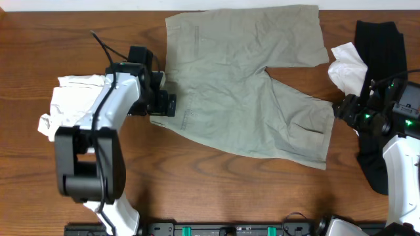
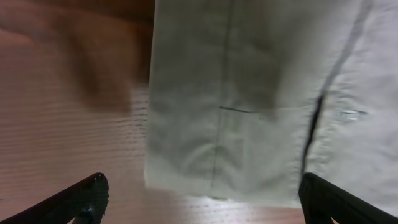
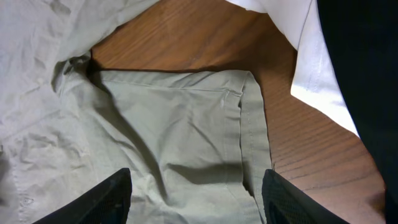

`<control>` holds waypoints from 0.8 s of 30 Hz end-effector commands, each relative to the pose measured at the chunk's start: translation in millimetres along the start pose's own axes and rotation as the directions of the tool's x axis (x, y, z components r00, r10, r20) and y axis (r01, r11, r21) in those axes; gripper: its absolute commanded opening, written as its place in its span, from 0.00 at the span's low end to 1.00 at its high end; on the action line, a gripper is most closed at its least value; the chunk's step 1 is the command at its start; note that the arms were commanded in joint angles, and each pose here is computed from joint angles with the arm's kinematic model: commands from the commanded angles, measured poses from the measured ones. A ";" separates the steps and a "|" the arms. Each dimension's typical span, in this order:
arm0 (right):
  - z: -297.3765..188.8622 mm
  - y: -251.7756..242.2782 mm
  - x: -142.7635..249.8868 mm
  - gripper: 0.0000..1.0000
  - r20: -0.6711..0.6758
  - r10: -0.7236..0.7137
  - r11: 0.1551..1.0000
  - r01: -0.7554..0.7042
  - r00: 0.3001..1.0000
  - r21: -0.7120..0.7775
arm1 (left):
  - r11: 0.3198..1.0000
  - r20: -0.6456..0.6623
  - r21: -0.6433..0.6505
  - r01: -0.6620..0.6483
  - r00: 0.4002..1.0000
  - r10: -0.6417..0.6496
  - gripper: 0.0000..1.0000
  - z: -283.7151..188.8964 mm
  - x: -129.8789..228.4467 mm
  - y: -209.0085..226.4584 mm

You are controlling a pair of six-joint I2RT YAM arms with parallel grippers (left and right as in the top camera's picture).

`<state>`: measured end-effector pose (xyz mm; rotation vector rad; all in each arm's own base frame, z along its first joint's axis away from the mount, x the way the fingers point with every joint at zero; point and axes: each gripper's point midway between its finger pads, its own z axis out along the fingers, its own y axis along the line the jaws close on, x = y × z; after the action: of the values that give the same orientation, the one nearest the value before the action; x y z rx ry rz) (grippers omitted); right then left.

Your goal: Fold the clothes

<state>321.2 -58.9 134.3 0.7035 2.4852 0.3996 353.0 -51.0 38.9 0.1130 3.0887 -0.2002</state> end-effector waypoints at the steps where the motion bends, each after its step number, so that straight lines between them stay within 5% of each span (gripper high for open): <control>1: -4.6 5.9 -4.0 0.65 0.017 -0.029 0.999 0.030 0.999 -0.017 | 0.998 -0.049 0.054 0.034 0.998 -0.031 0.98 13.6 6.2 -1.6; 4: -4.6 6.0 -4.4 0.65 0.019 -0.030 0.999 0.030 0.999 -0.018 | 0.994 -0.069 0.097 0.041 0.997 -0.035 0.96 20.0 7.7 -7.9; 12: -4.6 5.9 -4.4 0.65 0.019 -0.030 0.999 0.030 0.999 -0.017 | 0.994 -0.128 0.096 0.054 0.991 -0.042 0.07 19.2 21.9 -8.2; 24: -4.6 5.9 -4.5 0.65 0.019 -0.037 0.999 0.037 0.999 -0.017 | 0.992 -0.362 -0.052 0.112 0.924 -0.124 0.06 4.9 81.3 10.4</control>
<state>321.5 -59.0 134.5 0.6896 2.4862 0.3954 282.2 -49.0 29.9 0.0034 3.4237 -0.2741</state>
